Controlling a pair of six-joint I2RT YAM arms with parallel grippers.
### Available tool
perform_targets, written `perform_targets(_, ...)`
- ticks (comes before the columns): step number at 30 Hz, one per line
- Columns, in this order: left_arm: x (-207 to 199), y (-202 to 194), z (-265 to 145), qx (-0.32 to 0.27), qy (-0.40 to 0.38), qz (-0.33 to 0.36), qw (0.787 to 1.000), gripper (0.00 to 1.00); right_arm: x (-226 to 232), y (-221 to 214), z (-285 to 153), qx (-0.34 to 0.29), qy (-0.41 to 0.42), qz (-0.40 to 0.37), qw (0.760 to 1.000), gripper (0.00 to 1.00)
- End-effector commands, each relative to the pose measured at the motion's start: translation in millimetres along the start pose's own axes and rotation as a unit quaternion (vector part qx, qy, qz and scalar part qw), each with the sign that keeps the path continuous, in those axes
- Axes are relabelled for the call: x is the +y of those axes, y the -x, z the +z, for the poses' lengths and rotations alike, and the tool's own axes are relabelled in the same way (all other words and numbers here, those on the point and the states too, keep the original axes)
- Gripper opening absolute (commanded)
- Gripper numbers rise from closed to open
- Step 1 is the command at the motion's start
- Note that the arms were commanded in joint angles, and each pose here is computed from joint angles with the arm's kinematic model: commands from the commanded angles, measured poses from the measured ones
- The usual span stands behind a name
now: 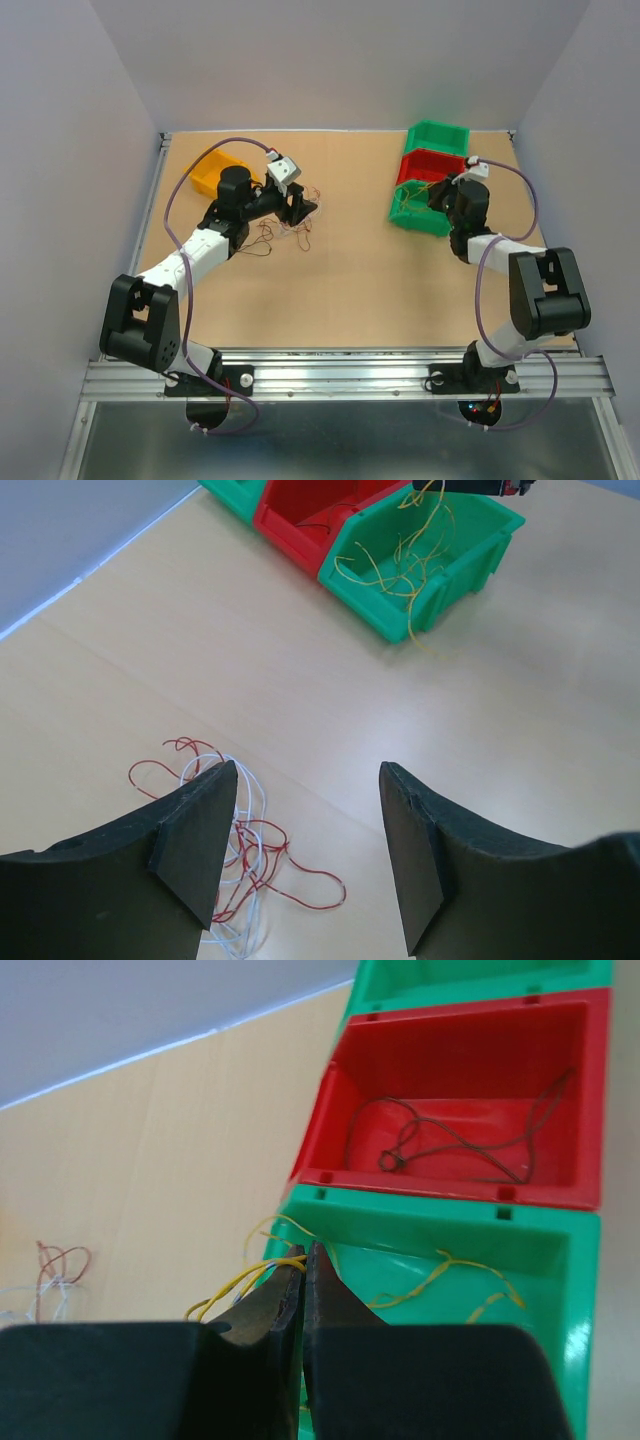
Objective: Untangle the cables
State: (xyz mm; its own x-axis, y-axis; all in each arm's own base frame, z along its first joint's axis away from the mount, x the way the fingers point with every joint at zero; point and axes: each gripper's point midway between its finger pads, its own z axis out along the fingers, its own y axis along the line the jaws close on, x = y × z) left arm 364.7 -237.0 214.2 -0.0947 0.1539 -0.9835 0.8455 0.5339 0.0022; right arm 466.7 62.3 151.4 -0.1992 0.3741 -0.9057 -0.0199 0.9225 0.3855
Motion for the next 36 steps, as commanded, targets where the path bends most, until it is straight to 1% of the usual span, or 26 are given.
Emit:
perform_targets(1, -2.3, 24.8, -5.7, -0.035, -0.002, 0.033, 0.999, 0.7, -22.4, 41.8, -16.5, -0.085, -0.08, 0.015, 0.993, 0.0)
perform_targets(3, -3.3, 24.9, -5.4, -0.035, -0.004, 0.034, 0.999, 0.7, -38.3, 37.3, -20.6, -0.082, -0.122, 0.012, 0.989, 0.01)
perform_targets(5, -2.7, 23.5, -4.6, -0.034, -0.003, 0.032, 0.999, 0.7, -45.9, 29.3, -18.9, -0.066, -0.142, 0.01, 0.988, 0.01)
perform_targets(6, -2.9, 23.6, -4.6, -0.034, -0.004, 0.032, 0.999, 0.7, -46.1, 32.0, -14.6, -0.064, -0.147, 0.01, 0.987, 0.01)
perform_targets(8, -2.3, 23.1, -4.1, -0.033, -0.003, 0.032, 0.999, 0.7, -57.6, 15.2, -9.1, -0.031, -0.175, 0.009, 0.984, 0.01)
perform_targets(9, -1.6, 21.8, -4.1, -0.032, -0.003, 0.032, 0.999, 0.7, -62.3, 21.9, -5.9, -0.038, -0.196, 0.01, 0.98, 0.01)
perform_targets(11, -2.4, 22.4, -4.1, -0.032, -0.003, 0.032, 0.999, 0.7, -81.2, 12.3, -8.2, -0.021, -0.249, 0.009, 0.968, 0.01)
perform_targets(13, -1.9, 22.7, -4.1, -0.033, -0.003, 0.034, 0.999, 0.7, -86.6, 14.3, -8.8, -0.021, -0.271, 0.012, 0.962, 0.01)
perform_targets(20, -1.8, 21.6, -3.6, -0.032, -0.003, 0.035, 0.999, 0.7, -99.2, 21.2, -24.1, -0.038, -0.312, 0.015, 0.949, 0.0)
perform_targets(23, -1.4, 20.2, -2.8, -0.03, -0.004, 0.033, 0.999, 0.7, -86.4, 20.2, -20.5, -0.023, -0.274, 0.005, 0.961, 0.01)
perform_targets(24, -1.2, 20.9, -2.7, -0.031, -0.004, 0.035, 0.999, 0.7, -74.9, 19.3, -13.4, -0.004, -0.24, -0.015, 0.971, 0.03)
perform_targets(25, -1.1, 20.6, -2.8, -0.03, -0.003, 0.033, 0.999, 0.7, -71.6, 18.8, -8.7, 0.007, -0.238, -0.022, 0.971, 0.04)
perform_targets(26, -1.0, 19.4, -2.3, -0.029, -0.004, 0.033, 0.999, 0.7, -75.9, -3.4, -7.1, 0.053, -0.251, -0.042, 0.966, 0.04)
perform_targets(27, -1.0, 20.7, -2.5, -0.03, -0.004, 0.034, 0.999, 0.7, -72.9, 6.4, 1.7, 0.051, -0.261, -0.049, 0.963, 0.04)
perform_targets(28, -0.6, 20.1, -2.2, -0.029, -0.003, 0.034, 0.999, 0.7, -74.5, 1.2, 4.0, 0.065, -0.27, -0.057, 0.959, 0.04)
perform_targets(29, -0.6, 19.8, -2.3, -0.029, -0.003, 0.034, 0.999, 0.7, -83.0, -18.7, 4.5, 0.101, -0.286, -0.07, 0.951, 0.03)
perform_targets(32, -0.3, 20.1, -2.3, -0.029, -0.002, 0.034, 0.999, 0.7, -79.9, -21.2, 12.6, 0.119, -0.29, -0.079, 0.946, 0.03)
perform_targets(33, -0.3, 20.1, -2.3, -0.029, -0.002, 0.035, 0.999, 0.7, -82.5, -31.4, 9.3, 0.142, -0.296, -0.087, 0.941, 0.04)
perform_targets(35, -0.3, 20.3, -2.0, -0.029, -0.003, 0.034, 0.999, 0.7, -82.1, -30.5, 13.1, 0.153, -0.299, -0.09, 0.938, 0.04)
perform_targets(36, 0.1, 20.6, -1.4, -0.028, -0.003, 0.033, 0.999, 0.7, -84.0, -38.3, 8.4, 0.174, -0.306, -0.098, 0.931, 0.04)
